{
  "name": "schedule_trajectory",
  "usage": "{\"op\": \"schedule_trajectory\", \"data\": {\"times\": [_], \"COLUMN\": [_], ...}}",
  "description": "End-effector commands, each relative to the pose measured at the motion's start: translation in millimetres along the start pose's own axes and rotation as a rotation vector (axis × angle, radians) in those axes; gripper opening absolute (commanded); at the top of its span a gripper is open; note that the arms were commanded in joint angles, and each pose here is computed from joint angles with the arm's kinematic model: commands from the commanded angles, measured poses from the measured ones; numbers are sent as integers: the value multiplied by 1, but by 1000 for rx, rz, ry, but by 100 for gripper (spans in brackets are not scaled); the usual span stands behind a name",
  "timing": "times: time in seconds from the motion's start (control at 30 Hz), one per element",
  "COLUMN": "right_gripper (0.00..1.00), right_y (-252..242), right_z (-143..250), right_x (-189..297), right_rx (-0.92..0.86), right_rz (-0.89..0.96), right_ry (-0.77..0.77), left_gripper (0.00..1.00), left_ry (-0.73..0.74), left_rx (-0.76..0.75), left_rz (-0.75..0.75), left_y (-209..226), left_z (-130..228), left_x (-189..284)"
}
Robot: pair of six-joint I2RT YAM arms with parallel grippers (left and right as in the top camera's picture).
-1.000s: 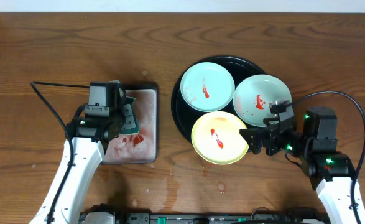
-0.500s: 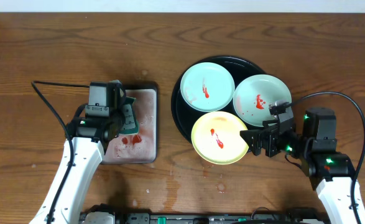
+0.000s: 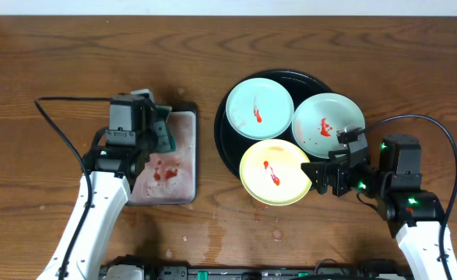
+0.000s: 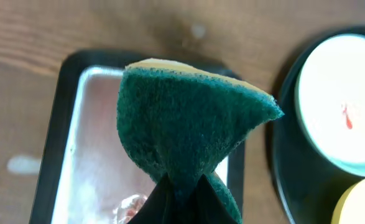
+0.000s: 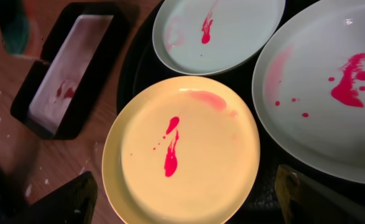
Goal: Clean dirty plates on tray and stack at the side
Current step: 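Carry the sponge with the left gripper onto the light green plate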
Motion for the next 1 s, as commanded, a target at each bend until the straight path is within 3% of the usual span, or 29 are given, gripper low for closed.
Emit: {"op": "schedule_trajectory", "data": {"times": [0.0,0.23,0.57,0.83,0.97], "right_gripper": [88,88,86,76,64], "right_y": [4,-6,-24,-39,-36], "right_z": [-10,-19,-39,-46,-54], "right_x": [3,4,11,16,17], "right_rx": [30,11,-87,-145,-127], "right_rz": [9,81,192,285,276], "right_ry": [-27,-72,-181,-240,-274], "left_gripper": [7,7,7,7,7], "left_ry": [-127,-134,-111,-105,-89], "left_rx": [-16,-65,-232,-302,-241], "left_rz": [66,176,247,306,300], "left_y": [-11,-44,-124,-176,-186], "left_z": [-36,-60,-100,-100,-94], "left_x": [9,-5,-43,-88,-114]}}
Point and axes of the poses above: each gripper's point midway between its finger pads, its own x axis back along the fingers, its own y axis along the line the jaws close on, z = x × y, the point moved 2 cm from there along x, back along the fingers, and after that the axes turned 15 degrees about -x, right-handed, at the moved point
